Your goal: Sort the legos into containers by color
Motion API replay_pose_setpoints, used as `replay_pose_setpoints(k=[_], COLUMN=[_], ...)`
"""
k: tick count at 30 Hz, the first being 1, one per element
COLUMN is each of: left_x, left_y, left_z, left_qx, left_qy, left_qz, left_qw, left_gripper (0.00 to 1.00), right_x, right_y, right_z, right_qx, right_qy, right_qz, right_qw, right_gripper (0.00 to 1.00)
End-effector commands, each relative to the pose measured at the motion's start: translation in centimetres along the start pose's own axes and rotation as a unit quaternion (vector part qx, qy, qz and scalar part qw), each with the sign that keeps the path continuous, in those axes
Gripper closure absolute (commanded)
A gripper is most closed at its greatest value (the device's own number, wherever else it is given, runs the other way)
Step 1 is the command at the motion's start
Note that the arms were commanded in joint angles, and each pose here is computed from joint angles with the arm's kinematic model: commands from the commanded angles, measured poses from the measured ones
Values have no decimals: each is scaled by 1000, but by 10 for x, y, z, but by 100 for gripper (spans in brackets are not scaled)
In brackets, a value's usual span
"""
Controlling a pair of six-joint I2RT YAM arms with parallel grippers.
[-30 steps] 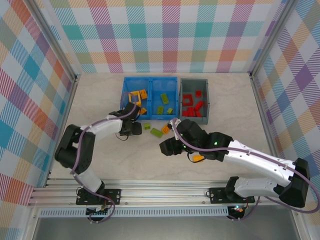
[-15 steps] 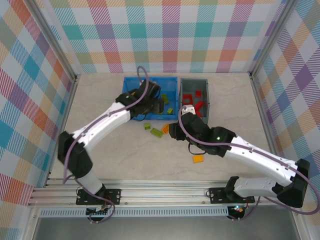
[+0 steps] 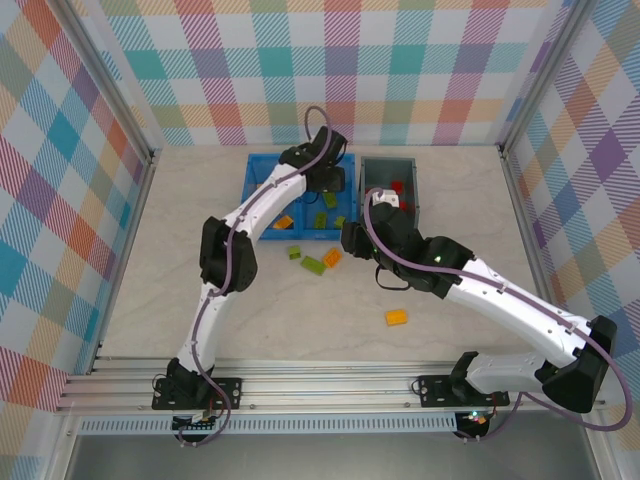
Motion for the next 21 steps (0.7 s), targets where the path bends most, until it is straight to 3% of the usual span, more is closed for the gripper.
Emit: replay_pose_setpoints(k=[1,14,21], left_x=[2,-11,-10], left_y=[-13,-65,-71], left_z=[8,9,3], left_qx=[6,-16,-7], left_qy=[-9,-17,-21], left_qz=[-27,-80,-80], left_qw=[1000,997,997], left_gripper=[54,44,28], right_x=[-1,-12,-13], right_y=[5,-3,-6], right_z=[5,4,1], right_qx=[-3,11,20], right_qy=[-13,-21,-24], right_qz=[6,0,4], right_qw=[1000,1000,999], right_gripper=[48,48,47])
Point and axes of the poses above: each hand's point on the last joint's axis, 136 mm out from that joint toward the fingers, its own y axis back along the fingers, its own x axis along the line the jaws close on, z = x × y, the point moved 7 cm from there along y, back along the fingers, and after that the axes turned 5 degrees about -y, right-handed, at the moved point
